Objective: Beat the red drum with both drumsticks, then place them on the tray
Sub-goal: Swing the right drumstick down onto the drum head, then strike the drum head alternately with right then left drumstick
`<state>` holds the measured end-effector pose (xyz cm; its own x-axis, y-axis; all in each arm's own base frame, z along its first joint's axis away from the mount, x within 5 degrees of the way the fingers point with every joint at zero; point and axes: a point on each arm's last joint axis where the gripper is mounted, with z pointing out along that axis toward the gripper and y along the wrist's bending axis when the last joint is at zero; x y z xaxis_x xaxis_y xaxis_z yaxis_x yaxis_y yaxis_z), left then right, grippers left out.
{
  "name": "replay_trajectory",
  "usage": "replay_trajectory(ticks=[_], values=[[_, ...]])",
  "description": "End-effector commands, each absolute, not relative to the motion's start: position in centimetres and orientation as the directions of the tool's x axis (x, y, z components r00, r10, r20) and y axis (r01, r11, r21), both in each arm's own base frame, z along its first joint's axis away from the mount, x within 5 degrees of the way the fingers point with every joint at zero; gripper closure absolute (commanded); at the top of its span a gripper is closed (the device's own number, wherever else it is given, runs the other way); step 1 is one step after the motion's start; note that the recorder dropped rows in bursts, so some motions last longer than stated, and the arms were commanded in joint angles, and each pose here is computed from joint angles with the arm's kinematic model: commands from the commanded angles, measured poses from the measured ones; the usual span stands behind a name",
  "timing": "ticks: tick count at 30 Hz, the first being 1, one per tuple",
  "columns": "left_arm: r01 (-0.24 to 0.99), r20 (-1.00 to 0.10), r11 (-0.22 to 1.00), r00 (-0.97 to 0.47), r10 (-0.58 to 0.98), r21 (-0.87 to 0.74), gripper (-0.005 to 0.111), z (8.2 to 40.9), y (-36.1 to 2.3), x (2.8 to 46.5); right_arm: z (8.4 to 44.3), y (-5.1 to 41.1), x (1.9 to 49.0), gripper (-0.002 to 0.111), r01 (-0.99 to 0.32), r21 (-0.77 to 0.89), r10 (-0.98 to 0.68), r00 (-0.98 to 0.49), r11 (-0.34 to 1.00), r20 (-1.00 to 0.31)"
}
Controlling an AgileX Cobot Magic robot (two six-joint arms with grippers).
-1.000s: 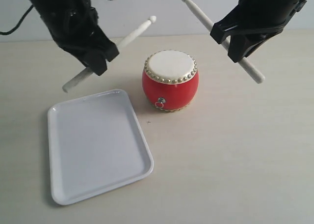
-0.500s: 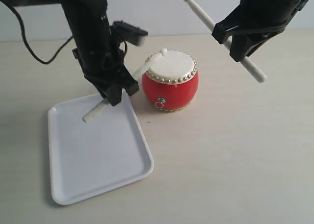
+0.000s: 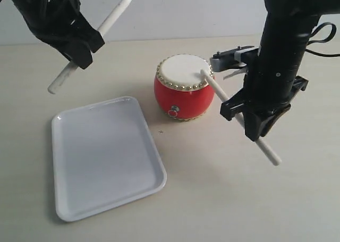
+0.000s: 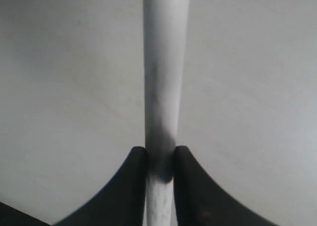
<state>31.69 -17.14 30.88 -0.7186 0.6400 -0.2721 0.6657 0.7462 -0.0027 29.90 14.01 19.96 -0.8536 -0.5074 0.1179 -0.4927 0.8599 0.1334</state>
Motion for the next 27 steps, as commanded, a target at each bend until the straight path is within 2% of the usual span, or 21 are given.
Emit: replay_trajectory(ticks=[1,4,7,11,14,17,20,23,24,25,27], values=[[0.682,-0.269,0.731,-0.707,0.654,-0.014,0.107,30.7,-18.1,31.1,25.4,14.0,30.1,0.108,-0.523,0.104,-0.518,-0.852,0.846,-0.071],[0.712,-0.238,0.702,-0.685,0.688,-0.019,0.107,29.5,-19.5,31.0,30.1,13.7,29.3,0.108,-0.536,0.080,-0.509,-0.831,0.840,-0.223],[0.755,-0.178,0.655,-0.648,0.740,-0.024,0.107,27.1,-21.7,31.0,32.8,13.2,28.1,0.108,-0.542,0.065,-0.500,-0.810,0.838,-0.307],[0.784,-0.080,0.620,-0.620,0.781,-0.026,0.107,23.1,-24.1,31.6,33.4,12.8,27.3,0.108,-0.542,0.057,-0.499,-0.805,0.838,-0.321],[0.767,0.002,0.640,-0.640,0.768,-0.047,0.107,19.8,-24.4,32.1,32.8,12.7,27.1,0.108,-0.541,0.060,-0.501,-0.811,0.839,-0.301],[0.760,0.032,0.648,-0.647,0.761,-0.054,0.107,18.8,-24.3,32.1,32.5,12.7,27.0,0.108,-0.540,0.062,-0.503,-0.814,0.839,-0.290],[0.766,-0.024,0.641,-0.642,0.766,-0.041,0.107,21.0,-24.0,31.8,32.5,12.7,27.0,0.108,-0.542,0.061,-0.504,-0.813,0.838,-0.292],[0.768,-0.123,0.640,-0.636,0.762,-0.011,0.107,25.1,-23.1,31.1,31.7,12.9,27.4,0.108,-0.542,0.073,-0.507,-0.820,0.837,-0.267],[0.760,-0.186,0.650,-0.638,0.747,0.005,0.107,27.6,-22.1,30.7,30.1,13.5,28.0,0.108,-0.540,0.107,-0.510,-0.832,0.835,-0.219],[0.756,-0.209,0.654,-0.638,0.741,0.011,0.107,28.5,-21.7,30.5,28.9,13.8,28.3,0.108,-0.542,0.136,-0.516,-0.837,0.830,-0.184],[0.734,-0.272,0.678,-0.648,0.712,0.025,0.107,31.0,-20.3,30.0,24.2,14.5,29.2,0.108,-0.522,0.191,-0.525,-0.850,0.831,-0.039]])
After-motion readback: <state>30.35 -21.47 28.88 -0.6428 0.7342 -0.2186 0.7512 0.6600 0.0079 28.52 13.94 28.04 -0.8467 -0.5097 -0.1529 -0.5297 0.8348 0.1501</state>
